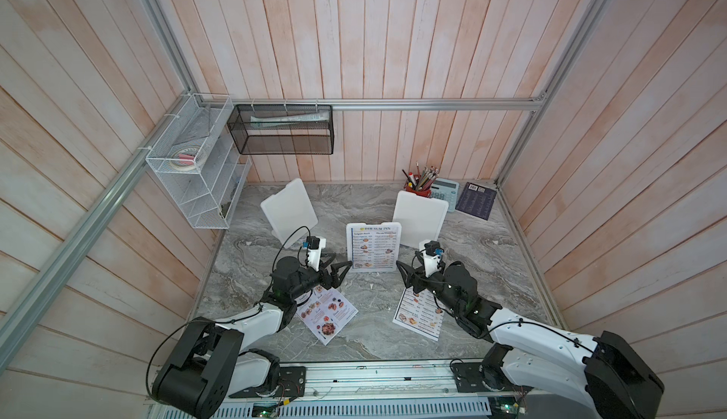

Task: Insert the menus into the narrow rack
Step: Move the narrow rack to the center of the board.

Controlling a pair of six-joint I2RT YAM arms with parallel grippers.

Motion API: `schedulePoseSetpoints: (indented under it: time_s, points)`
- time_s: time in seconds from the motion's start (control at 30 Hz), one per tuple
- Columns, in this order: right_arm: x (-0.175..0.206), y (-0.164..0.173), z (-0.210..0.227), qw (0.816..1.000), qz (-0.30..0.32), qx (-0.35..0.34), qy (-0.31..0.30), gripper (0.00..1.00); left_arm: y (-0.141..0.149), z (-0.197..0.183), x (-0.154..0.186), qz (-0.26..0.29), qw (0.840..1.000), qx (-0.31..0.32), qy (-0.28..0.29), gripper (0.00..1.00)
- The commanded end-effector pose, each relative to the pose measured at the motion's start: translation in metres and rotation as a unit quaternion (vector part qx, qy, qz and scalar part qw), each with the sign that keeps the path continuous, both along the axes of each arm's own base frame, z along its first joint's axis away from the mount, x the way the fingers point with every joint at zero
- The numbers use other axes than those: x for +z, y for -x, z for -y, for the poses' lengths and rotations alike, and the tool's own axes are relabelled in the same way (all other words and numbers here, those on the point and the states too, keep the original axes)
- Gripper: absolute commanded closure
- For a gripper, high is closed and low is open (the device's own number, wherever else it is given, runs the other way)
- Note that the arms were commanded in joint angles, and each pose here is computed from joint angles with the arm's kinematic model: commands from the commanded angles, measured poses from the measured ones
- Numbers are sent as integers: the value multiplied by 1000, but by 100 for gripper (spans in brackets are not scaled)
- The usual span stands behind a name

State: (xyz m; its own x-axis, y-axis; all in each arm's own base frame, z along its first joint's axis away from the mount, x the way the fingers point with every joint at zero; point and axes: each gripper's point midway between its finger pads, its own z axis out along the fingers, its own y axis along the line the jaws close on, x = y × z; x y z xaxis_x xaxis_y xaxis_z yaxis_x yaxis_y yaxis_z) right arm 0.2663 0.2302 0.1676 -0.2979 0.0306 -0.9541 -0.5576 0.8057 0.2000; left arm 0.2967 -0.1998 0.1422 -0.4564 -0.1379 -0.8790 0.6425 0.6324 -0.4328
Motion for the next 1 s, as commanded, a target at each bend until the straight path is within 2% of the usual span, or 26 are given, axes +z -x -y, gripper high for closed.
schedulePoseSetpoints:
  time_s: [0.0,0.23,0.5,0.8,0.97]
  points:
    - [10,-1,-8,998,13,23,-55,21,-8,1,-6,1,1000,9,-5,17]
    - [-27,-21,-16,998,-31,34,-53,22,-25,10,-26,-28,999,5,-17,19]
    - [-47,-43,-30,998,-44,34,-40,23,-51,13,-33,-45,998,23,-33,20]
    - [-66,-85,-54,996,-77,22,-31,36,-90,0,-40,-67,991,92,-66,25]
    - [-74,-105,-62,995,-96,6,-31,38,-109,-10,-38,-80,988,112,-68,26]
